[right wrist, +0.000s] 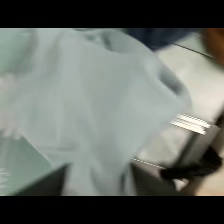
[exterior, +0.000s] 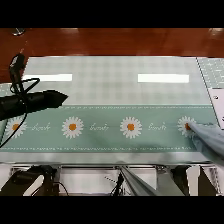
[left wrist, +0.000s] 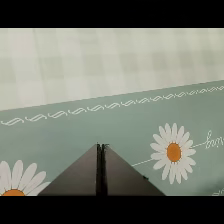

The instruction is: Fold the shirts.

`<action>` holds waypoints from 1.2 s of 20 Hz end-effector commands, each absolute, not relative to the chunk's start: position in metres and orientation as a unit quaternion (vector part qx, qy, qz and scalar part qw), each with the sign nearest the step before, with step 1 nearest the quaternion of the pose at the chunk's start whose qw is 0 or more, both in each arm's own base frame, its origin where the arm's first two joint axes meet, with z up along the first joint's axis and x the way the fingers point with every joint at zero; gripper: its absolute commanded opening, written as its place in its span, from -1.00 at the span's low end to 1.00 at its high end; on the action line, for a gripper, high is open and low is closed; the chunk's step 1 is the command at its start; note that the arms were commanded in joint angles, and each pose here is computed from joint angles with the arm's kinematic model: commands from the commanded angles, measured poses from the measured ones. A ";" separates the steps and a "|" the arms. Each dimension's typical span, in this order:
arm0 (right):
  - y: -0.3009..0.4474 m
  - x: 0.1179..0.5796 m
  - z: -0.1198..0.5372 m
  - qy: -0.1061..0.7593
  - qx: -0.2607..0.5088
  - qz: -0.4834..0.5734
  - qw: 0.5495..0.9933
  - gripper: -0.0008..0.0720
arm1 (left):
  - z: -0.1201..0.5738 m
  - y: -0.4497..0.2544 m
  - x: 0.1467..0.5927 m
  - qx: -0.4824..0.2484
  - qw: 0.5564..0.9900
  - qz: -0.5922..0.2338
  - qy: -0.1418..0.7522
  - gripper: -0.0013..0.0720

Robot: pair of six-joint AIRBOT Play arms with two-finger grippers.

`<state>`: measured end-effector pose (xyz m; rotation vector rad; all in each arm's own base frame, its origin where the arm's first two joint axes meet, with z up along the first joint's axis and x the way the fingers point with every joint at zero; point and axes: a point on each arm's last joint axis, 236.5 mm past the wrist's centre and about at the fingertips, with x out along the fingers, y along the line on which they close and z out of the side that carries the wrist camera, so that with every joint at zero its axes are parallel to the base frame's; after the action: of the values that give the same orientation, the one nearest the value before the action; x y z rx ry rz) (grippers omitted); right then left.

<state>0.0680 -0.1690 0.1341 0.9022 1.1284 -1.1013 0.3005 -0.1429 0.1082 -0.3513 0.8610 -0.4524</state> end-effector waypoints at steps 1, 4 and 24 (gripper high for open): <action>-0.175 0.035 0.129 0.499 0.372 -0.532 0.575 0.76 | 0.108 -0.146 0.301 -0.171 0.867 -0.220 0.412 -0.89; -0.191 0.080 0.133 0.463 0.370 -0.484 0.644 -0.14 | 0.116 -0.166 0.300 -0.215 0.850 -0.247 0.413 -0.89; 0.079 0.336 -0.007 0.616 0.005 0.017 0.787 -0.90 | 0.043 -0.190 0.363 -0.025 0.836 -0.161 0.524 -0.89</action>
<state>0.3397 0.0779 0.0376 0.1295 1.1951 0.0810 0.3523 -0.2436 0.0835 -0.0839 1.0447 -0.5499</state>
